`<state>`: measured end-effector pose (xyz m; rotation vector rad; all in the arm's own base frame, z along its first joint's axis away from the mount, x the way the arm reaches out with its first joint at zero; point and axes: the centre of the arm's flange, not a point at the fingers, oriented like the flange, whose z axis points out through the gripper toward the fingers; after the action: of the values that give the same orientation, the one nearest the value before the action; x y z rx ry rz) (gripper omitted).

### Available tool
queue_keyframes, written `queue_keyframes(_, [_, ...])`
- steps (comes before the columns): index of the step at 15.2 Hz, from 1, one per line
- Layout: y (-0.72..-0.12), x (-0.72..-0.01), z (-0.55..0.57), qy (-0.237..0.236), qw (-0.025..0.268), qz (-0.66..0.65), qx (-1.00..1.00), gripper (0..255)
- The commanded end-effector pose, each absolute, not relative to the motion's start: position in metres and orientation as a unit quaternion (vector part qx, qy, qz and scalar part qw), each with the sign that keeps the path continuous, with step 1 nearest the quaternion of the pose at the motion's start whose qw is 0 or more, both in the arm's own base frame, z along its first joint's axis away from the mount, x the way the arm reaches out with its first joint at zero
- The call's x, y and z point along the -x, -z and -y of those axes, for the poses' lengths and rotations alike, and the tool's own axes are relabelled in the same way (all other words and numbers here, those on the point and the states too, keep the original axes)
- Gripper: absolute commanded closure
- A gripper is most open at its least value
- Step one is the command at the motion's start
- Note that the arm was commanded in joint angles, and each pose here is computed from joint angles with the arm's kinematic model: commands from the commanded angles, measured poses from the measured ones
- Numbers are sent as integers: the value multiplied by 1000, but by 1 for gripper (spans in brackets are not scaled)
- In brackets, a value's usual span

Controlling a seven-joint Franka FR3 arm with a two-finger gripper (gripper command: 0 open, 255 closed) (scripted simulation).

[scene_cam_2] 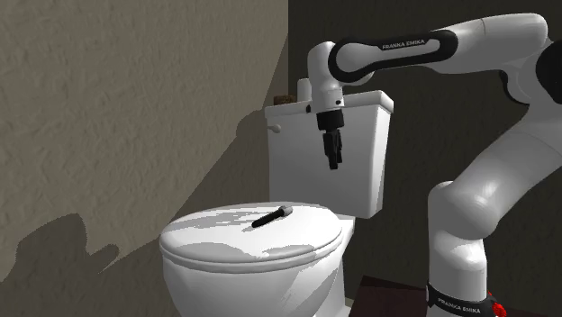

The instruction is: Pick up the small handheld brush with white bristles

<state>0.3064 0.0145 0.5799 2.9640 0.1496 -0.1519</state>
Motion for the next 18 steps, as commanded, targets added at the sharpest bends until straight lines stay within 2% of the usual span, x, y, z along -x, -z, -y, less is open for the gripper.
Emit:
queue_keyframes(1, [-580,-306,-14,51,85,-50,-994,0])
queue_keyframes(14, [-500,-378,-103,-38,30,-305,-951,0])
queue_keyframes(18, [-482,-380,-107,-41,28,-315,-948,0])
